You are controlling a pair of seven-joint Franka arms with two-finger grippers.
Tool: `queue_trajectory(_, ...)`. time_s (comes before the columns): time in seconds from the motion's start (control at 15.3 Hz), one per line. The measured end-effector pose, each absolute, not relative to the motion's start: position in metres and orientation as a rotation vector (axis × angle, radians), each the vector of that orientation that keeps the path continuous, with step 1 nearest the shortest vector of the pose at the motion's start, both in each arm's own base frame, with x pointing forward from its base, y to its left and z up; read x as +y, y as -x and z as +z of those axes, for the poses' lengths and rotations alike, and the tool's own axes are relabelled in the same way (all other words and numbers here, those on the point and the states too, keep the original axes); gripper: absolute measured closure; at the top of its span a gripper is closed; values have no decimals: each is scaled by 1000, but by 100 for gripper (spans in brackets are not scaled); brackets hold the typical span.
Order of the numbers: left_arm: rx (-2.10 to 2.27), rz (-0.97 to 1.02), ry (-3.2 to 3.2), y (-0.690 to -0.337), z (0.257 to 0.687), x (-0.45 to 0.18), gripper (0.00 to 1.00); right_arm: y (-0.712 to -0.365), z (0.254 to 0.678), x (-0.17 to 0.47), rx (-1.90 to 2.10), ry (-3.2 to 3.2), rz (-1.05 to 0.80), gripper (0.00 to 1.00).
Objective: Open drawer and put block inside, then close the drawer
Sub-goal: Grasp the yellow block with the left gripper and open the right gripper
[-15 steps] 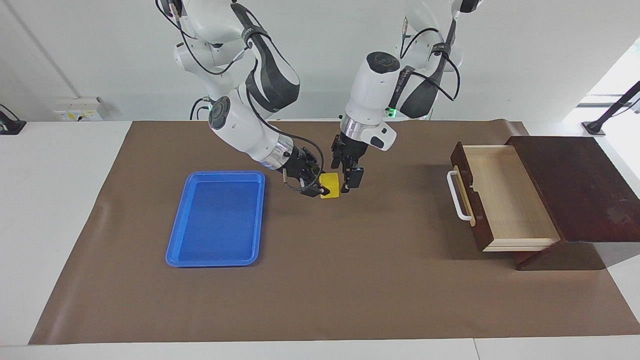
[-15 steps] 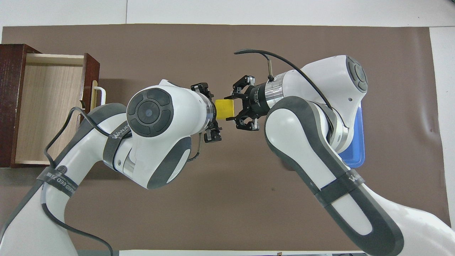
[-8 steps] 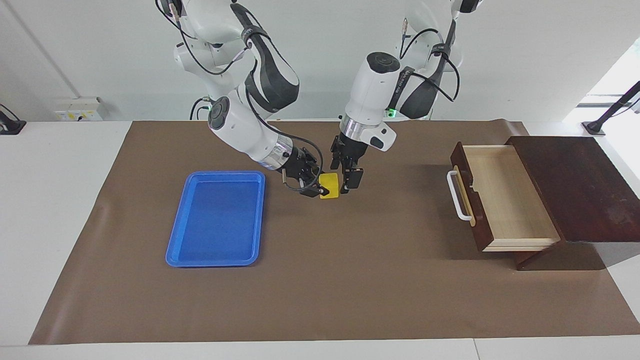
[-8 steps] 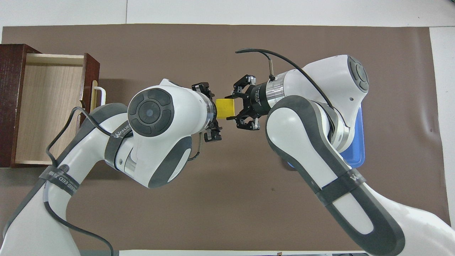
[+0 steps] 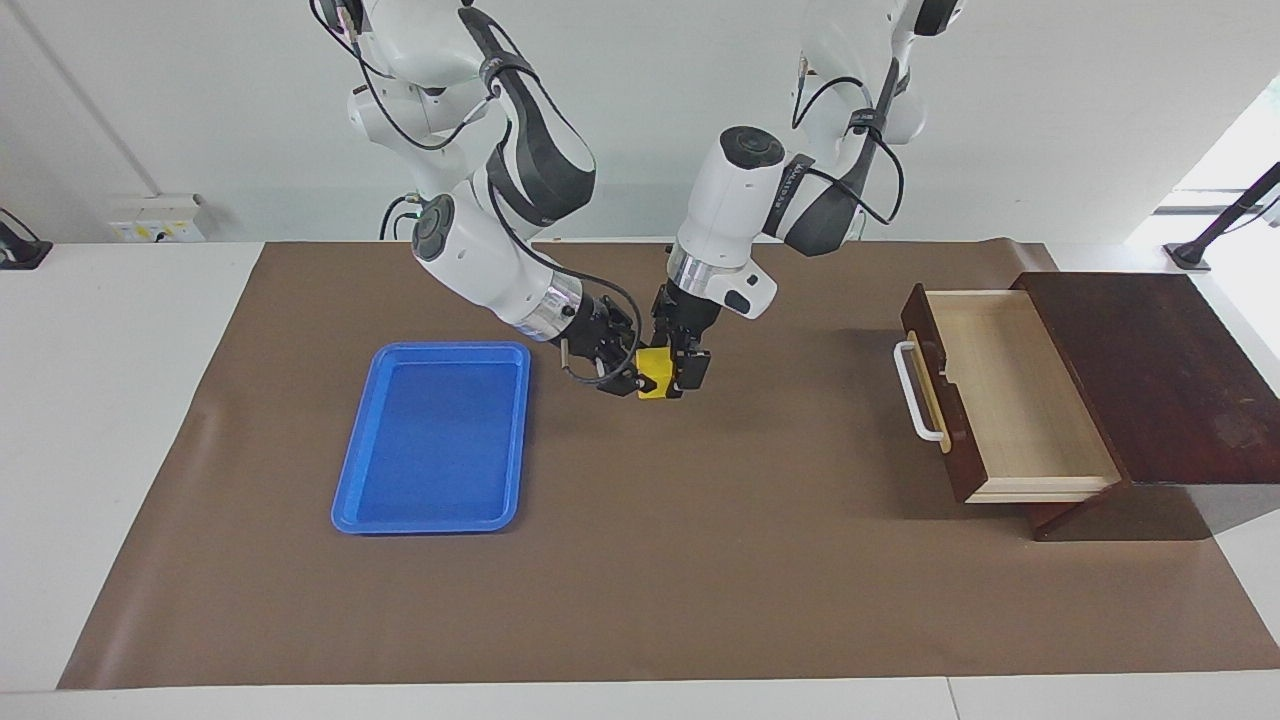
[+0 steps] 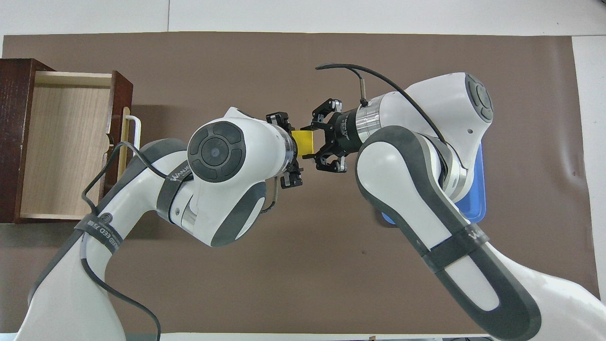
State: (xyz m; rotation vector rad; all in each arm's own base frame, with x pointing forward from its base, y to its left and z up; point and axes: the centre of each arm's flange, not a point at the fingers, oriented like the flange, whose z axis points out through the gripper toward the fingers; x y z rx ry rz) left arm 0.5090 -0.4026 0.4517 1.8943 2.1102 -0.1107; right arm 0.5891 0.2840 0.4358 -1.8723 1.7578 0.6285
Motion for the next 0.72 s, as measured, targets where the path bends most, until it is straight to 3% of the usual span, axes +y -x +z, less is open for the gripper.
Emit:
queue_trajectory(0.13, 2109, -106, -1887, -512, 453, -400, 37, -587, 433, 284, 1760, 1883, 646, 44)
queue_trajectory(0.2, 2099, -105, -1900, -512, 453, -400, 42, -587, 433, 284, 1752, 1888, 644, 44)
queue_trajectory(0.72, 2095, -104, -1908, -512, 454, -400, 42, -587, 434, 284, 1758, 1877, 651, 44)
